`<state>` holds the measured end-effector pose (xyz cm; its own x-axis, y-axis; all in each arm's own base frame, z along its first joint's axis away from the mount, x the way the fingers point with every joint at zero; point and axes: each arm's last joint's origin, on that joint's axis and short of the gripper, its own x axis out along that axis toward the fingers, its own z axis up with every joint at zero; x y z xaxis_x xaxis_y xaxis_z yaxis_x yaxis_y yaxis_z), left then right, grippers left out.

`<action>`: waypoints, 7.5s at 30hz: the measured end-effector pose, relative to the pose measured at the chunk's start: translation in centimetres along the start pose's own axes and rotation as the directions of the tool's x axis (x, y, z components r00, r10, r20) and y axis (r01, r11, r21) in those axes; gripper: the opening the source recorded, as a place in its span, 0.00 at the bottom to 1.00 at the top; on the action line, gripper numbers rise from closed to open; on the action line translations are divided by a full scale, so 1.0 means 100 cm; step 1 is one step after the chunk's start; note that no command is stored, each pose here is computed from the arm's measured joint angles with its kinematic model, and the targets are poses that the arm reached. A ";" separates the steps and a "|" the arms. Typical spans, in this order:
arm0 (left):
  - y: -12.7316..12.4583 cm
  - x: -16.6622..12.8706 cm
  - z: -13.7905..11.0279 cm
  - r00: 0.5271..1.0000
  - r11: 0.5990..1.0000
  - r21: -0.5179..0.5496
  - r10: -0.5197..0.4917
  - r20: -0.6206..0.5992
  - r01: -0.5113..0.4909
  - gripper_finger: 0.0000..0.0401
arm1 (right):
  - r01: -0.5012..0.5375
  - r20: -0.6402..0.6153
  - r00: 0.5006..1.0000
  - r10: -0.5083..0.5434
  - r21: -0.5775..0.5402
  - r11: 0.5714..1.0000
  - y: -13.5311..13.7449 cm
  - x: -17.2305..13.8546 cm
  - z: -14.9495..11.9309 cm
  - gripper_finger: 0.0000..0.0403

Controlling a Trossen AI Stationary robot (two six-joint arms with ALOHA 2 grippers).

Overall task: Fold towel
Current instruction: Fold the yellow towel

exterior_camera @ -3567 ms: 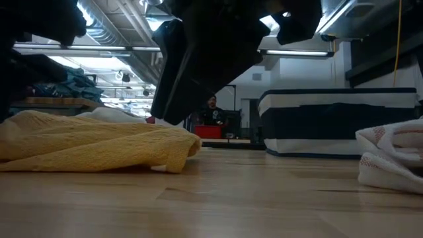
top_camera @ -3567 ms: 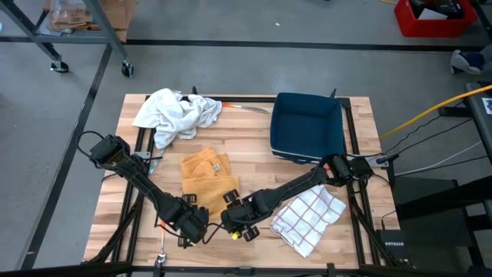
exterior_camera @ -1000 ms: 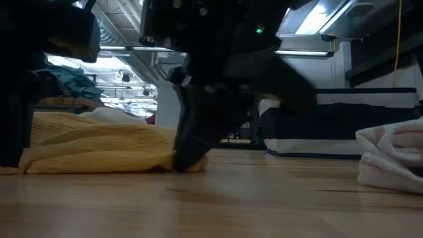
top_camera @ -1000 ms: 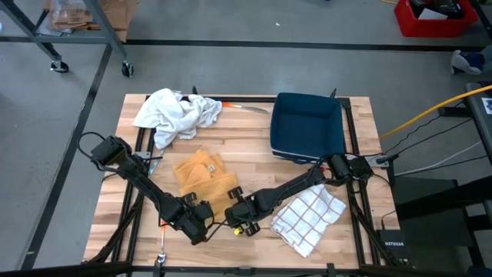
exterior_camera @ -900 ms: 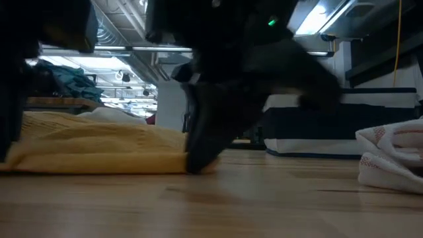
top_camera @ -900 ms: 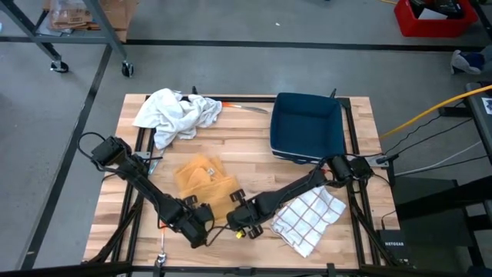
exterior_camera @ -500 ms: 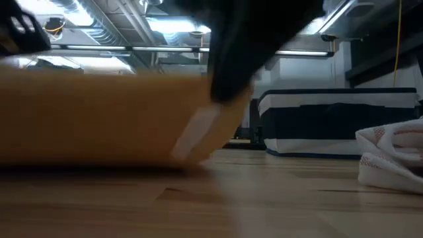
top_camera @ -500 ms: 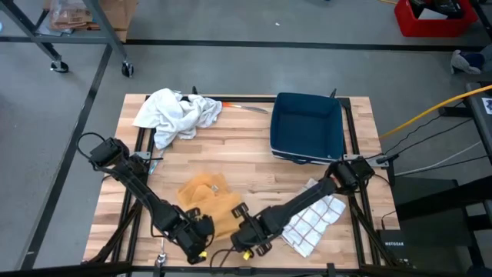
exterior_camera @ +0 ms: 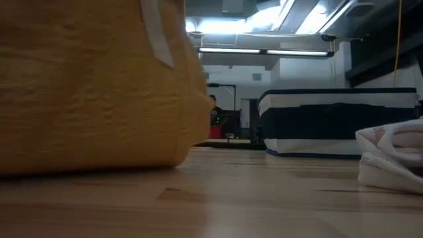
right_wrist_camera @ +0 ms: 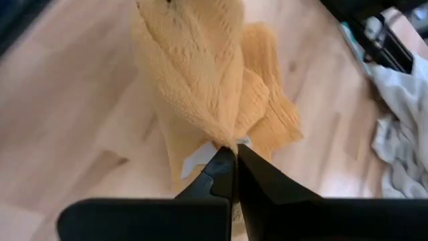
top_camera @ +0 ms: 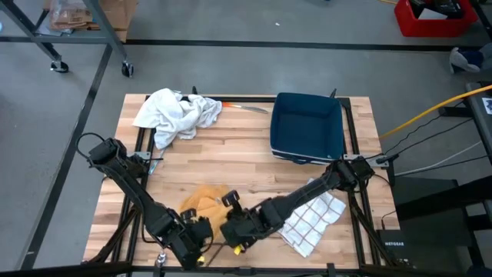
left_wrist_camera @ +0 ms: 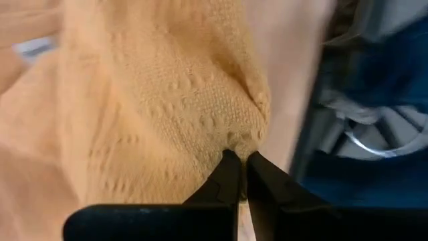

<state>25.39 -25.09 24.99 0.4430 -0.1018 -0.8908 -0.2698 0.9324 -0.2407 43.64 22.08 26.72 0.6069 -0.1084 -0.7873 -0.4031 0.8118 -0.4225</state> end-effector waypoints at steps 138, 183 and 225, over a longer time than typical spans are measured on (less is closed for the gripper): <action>0.047 0.002 -0.021 0.894 0.850 -0.280 0.433 -0.112 -0.447 0.22 | -0.293 0.070 0.956 0.285 0.150 0.944 -0.057 0.094 -0.021 0.42; -0.001 0.069 -0.023 0.967 0.942 -0.248 0.247 0.063 -0.225 0.22 | -0.367 0.019 0.927 0.374 0.253 0.895 -0.006 0.118 -0.039 0.42; 0.007 0.066 -0.065 0.894 0.879 -0.181 0.449 -0.001 -0.441 0.22 | -0.255 -0.024 0.961 0.275 0.301 0.919 -0.006 0.111 -0.027 0.42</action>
<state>22.59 -27.36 16.43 0.2743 0.3273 -0.9043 -0.5874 0.8015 0.1119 48.78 18.87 17.06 0.4559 0.1051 -0.8838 -0.3192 0.9463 -0.0521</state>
